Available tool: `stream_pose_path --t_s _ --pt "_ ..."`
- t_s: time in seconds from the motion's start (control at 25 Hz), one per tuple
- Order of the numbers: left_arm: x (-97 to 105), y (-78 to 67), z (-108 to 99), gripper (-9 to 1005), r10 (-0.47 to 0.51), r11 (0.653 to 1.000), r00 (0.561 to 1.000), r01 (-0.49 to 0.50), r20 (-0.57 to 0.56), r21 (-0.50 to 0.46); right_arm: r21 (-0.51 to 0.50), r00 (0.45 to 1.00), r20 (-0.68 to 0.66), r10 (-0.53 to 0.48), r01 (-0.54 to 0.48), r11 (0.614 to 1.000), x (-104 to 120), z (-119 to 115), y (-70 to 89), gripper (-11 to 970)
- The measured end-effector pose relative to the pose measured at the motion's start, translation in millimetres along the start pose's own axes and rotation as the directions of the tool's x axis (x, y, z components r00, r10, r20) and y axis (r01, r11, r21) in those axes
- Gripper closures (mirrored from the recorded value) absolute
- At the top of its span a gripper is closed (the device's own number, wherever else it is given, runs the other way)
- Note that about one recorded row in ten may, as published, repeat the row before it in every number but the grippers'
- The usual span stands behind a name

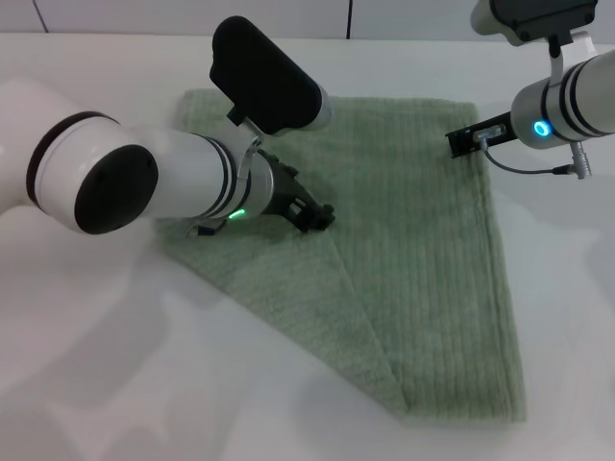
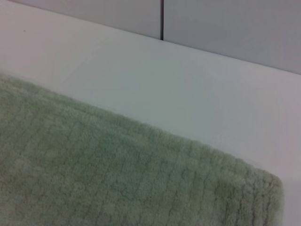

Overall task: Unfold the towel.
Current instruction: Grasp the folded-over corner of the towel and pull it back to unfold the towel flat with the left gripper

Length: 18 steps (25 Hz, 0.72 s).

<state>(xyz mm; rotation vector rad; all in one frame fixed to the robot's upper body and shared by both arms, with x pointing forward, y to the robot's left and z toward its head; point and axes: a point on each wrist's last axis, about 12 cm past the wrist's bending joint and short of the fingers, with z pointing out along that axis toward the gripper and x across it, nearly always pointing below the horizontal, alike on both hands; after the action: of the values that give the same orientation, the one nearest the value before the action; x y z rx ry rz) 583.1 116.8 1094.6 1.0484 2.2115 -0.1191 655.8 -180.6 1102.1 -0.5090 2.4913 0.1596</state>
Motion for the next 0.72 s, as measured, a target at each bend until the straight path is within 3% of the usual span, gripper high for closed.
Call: stream_pose_path --t_s 0.12,0.32,0.72 --pt "1 0.2 0 261 0.010 1.000 1.000 -0.010 -0.013 0.000 0.000 1.000 -0.002 0.000 0.000 1.000 0 0 0.0 960" --pt "0 -0.6 -1 504 0.024 1.000 0.999 -0.024 -0.028 0.005 0.001 1.000 -0.006 0.000 0.000 1.000 1 0 -0.4 960" --pt "-11 -6.3 -12 693 0.041 0.999 0.999 -0.041 -0.006 0.022 0.003 1.000 -0.006 0.001 -0.001 1.000 2 0 -1.1 960"
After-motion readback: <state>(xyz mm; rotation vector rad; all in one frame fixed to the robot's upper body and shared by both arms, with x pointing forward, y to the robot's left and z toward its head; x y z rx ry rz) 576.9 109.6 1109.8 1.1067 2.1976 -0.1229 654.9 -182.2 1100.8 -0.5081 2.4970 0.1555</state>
